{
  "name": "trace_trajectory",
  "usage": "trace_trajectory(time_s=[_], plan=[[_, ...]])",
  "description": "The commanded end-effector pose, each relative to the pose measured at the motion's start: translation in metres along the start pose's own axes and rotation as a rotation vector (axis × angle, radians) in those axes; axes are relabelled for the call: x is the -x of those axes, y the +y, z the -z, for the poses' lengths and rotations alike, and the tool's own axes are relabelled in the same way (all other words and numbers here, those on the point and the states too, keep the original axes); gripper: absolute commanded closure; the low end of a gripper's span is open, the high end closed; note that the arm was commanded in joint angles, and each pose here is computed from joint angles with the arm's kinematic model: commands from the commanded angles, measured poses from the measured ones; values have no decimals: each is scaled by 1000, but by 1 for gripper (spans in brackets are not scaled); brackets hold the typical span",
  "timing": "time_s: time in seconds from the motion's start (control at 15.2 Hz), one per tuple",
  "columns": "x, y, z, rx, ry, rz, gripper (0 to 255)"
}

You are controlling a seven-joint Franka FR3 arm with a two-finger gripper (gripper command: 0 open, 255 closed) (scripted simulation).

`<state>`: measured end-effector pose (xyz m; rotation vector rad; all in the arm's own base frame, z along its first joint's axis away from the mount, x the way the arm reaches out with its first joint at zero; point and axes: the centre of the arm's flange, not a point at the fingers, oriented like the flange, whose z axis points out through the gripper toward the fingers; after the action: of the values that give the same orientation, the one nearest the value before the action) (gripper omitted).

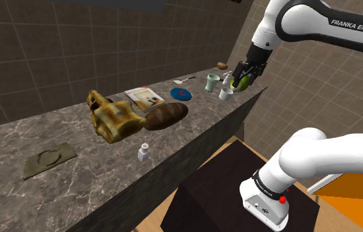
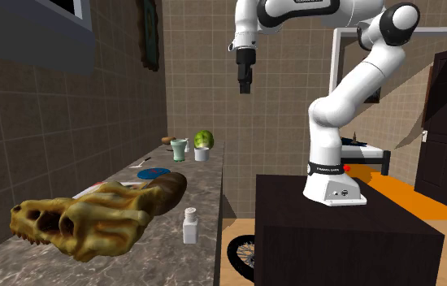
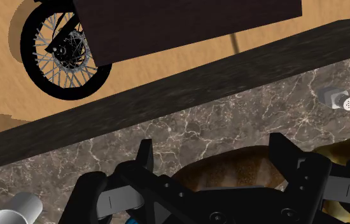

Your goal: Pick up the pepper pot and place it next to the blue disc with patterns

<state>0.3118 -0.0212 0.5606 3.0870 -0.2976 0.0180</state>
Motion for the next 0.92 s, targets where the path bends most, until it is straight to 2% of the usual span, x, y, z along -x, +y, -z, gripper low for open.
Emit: trace_trajectory(time_s=[0.0, 0.86], plan=[[0, 0, 0, 0, 0, 0, 0], [-54, -127, -108, 2, -69, 25, 0]])
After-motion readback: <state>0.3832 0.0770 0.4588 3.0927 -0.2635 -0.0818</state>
